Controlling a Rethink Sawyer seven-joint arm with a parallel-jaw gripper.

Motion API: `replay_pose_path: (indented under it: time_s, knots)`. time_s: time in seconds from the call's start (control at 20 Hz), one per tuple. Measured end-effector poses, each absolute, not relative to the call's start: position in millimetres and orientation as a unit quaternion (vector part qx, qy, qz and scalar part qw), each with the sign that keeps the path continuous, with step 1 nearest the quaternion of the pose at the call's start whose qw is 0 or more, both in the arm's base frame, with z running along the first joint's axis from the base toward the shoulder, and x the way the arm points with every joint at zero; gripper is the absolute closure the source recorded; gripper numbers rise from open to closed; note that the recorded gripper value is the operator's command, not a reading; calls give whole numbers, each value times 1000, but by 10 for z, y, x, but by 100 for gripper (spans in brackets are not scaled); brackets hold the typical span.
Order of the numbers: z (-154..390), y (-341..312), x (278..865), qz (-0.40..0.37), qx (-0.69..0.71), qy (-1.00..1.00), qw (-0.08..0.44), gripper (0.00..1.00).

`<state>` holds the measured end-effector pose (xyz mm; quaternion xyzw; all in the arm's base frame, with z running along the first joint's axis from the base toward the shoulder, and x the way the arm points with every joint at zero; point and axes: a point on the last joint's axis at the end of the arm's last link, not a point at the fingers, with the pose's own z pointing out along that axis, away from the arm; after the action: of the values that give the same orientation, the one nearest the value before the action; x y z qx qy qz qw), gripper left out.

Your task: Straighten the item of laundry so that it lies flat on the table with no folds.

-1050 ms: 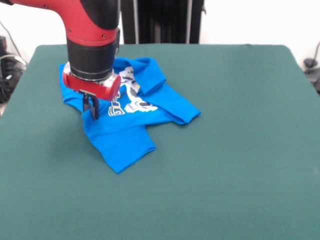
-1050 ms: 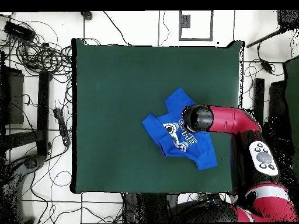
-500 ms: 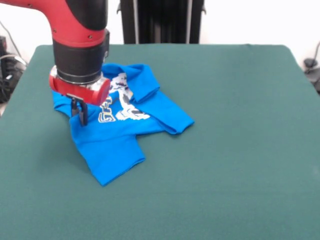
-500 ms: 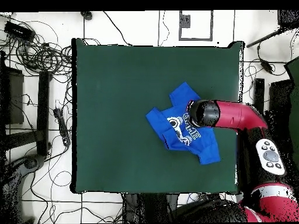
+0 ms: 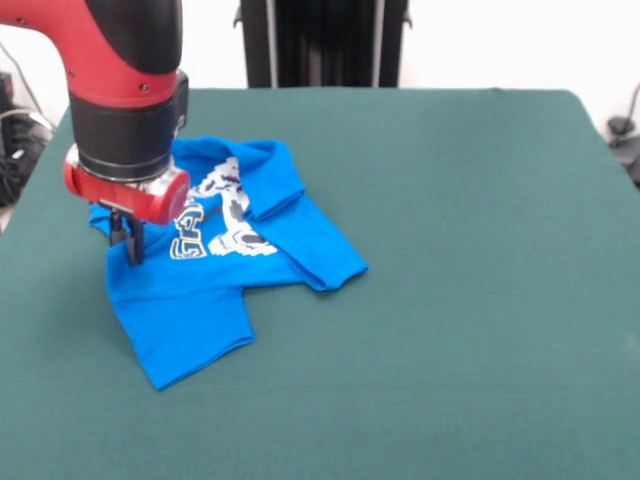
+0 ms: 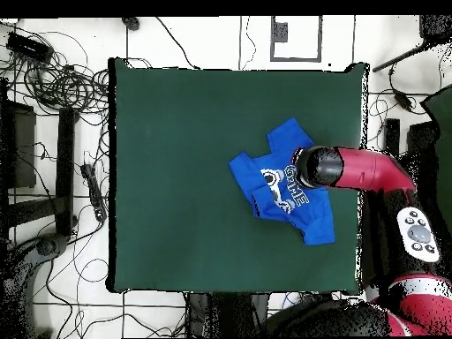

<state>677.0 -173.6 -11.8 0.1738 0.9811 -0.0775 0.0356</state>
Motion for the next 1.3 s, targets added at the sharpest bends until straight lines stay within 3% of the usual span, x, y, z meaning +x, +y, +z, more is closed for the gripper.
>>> replay_pose_path:
  time_s: [0.25, 0.3, 1.3]
  knots:
    - [-278, -1720, 6751, -78, 167, 982, 29, 100]
    - [-321, -1696, 6744, -74, 166, 983, 27, 0]
    - [-254, -1601, 6752, -57, 165, 984, 29, 0]
